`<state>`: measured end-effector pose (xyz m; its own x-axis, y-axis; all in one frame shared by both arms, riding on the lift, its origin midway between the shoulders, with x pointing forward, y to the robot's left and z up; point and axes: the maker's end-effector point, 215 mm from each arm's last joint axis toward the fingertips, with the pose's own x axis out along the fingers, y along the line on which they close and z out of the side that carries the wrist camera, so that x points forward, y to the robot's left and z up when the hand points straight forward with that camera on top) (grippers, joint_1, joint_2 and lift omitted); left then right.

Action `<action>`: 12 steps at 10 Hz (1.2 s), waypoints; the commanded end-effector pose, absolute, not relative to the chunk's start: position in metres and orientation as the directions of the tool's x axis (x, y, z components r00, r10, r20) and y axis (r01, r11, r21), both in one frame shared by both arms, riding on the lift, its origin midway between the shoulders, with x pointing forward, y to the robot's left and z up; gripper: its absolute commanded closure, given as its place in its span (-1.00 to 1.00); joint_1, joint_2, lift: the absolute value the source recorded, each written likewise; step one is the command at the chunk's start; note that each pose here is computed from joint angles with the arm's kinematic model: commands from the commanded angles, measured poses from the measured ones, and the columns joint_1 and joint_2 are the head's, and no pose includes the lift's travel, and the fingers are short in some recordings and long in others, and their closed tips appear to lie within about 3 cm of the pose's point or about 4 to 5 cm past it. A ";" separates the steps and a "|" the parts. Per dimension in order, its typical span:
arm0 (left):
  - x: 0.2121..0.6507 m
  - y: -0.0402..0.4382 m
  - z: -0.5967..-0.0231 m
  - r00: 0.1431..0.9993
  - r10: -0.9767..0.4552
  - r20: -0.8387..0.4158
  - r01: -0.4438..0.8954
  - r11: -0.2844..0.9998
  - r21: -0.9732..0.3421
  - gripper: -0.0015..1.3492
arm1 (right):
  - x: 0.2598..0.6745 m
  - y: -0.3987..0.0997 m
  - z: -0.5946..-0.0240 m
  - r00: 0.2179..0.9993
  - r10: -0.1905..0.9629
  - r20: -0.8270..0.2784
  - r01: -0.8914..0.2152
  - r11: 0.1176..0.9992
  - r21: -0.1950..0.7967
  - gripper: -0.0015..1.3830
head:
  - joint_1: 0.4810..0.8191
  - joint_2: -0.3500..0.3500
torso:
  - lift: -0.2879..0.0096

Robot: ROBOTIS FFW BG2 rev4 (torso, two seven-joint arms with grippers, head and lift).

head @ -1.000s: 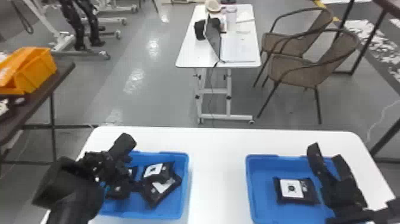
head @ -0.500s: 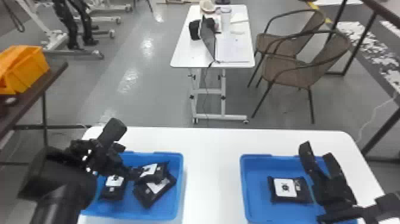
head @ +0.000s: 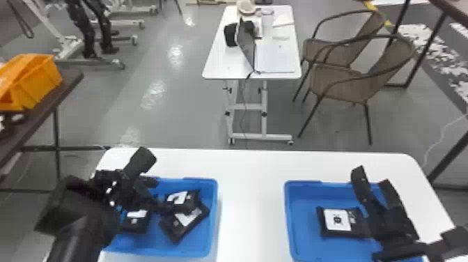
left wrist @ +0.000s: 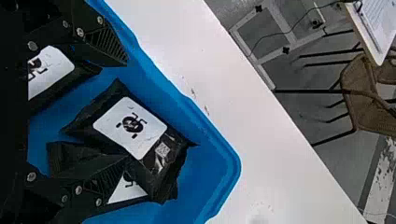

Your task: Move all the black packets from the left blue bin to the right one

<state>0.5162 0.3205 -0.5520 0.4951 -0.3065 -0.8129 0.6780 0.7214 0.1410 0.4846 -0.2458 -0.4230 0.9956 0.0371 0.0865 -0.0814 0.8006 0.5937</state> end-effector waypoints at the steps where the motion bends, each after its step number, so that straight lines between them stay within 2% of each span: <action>1: 0.513 0.313 -0.565 0.470 -0.315 -0.825 0.689 0.715 0.119 -0.48 | 0.484 -0.245 -0.424 0.996 0.037 0.084 -0.080 0.800 0.595 -0.74 | 0.27 0.24 | 0.94; 4: 0.509 0.315 -0.575 0.453 -0.311 -0.836 0.695 0.711 0.112 -0.49 | 0.485 -0.244 -0.425 0.996 0.041 0.084 -0.083 0.796 0.599 -0.74 | 0.27 0.21 | 0.94; 5: 0.507 0.318 -0.579 0.446 -0.302 -0.843 0.695 0.710 0.113 -0.56 | 0.485 -0.243 -0.425 0.996 0.042 0.084 -0.084 0.792 0.604 -0.74 | 0.27 0.21 | 0.94; 6: 0.507 0.321 -0.581 0.444 -0.286 -0.849 0.691 0.712 0.121 -0.87 | 0.484 -0.243 -0.426 0.996 0.043 0.083 -0.084 0.791 0.606 -0.74 | 0.27 0.23 | 0.94; 7: 0.506 0.320 -0.588 0.434 -0.286 -0.854 0.690 0.716 0.110 -1.00 | 0.484 -0.243 -0.427 0.996 0.042 0.081 -0.083 0.789 0.609 -0.74 | 0.27 0.24 | 0.94; 12: 0.519 0.308 -0.604 0.440 -0.283 -0.852 0.699 0.703 0.128 -1.00 | 0.483 -0.242 -0.429 0.996 0.047 0.081 -0.087 0.784 0.615 -0.74 | 0.27 0.22 | 0.94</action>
